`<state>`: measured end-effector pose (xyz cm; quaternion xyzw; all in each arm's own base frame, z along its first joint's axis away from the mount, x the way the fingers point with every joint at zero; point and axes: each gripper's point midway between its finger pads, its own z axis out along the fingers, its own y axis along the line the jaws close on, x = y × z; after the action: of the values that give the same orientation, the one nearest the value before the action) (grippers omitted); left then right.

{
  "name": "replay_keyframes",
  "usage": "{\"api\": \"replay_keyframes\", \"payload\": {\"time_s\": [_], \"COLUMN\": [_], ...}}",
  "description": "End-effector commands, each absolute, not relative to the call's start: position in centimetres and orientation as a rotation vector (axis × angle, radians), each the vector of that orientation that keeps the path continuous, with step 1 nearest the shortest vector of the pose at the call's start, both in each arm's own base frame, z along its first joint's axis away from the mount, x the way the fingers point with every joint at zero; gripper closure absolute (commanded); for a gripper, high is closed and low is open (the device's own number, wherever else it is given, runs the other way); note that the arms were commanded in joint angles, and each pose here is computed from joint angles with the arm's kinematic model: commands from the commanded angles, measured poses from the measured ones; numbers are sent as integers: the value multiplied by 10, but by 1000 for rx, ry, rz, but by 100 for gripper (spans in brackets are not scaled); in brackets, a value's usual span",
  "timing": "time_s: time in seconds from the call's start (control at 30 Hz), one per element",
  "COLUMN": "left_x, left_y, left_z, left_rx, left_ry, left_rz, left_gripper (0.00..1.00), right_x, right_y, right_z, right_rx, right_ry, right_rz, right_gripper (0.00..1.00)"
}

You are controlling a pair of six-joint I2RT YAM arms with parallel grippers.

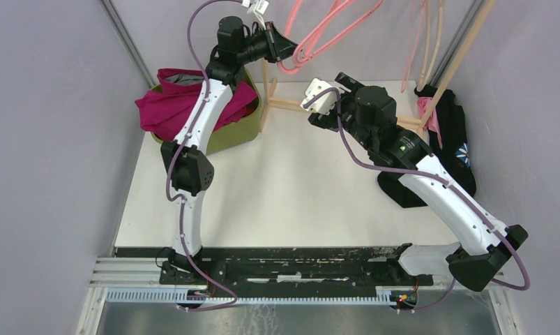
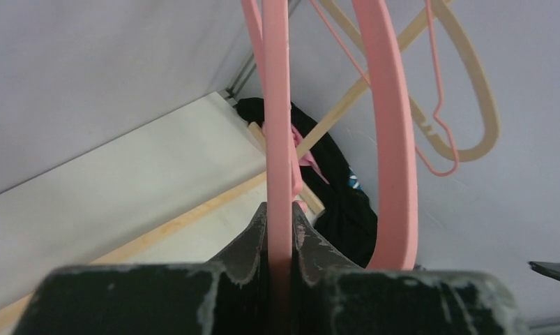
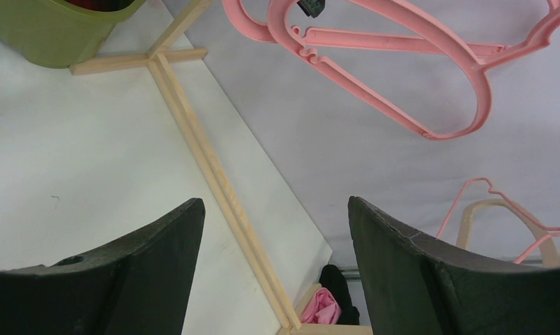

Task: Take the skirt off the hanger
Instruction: Place the hanger at the clothesline.

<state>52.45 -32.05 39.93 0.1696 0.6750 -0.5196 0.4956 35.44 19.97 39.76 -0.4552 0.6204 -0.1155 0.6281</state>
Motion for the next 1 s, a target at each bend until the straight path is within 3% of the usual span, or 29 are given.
{"api": "replay_keyframes", "payload": {"time_s": [0.0, 0.2, 0.4, 0.6, 0.97], "left_x": [535, 532, 507, 495, 511], "left_y": [-302, -307, -332, -336, -321], "left_z": [453, 462, 501, 508, 437], "left_rx": [424, 462, 480, 502, 562], "left_ry": [1476, 1450, 1272, 1234, 1507], "left_rz": [-1002, -785, -1153, -1252, -1003], "left_gripper": [97, 97, 97, 97, 97], "right_x": [350, 350, 349, 346, 348], "right_y": [189, 190, 187, 181, 187], "right_z": [430, 427, 428, 424, 422], "right_rx": [-972, -979, -970, -966, -965], "right_ry": [1368, 1373, 1377, 1385, 1379], "right_rz": [-286, -286, -294, -310, -279], "right_gripper": [19, 19, 19, 19, 19]}}
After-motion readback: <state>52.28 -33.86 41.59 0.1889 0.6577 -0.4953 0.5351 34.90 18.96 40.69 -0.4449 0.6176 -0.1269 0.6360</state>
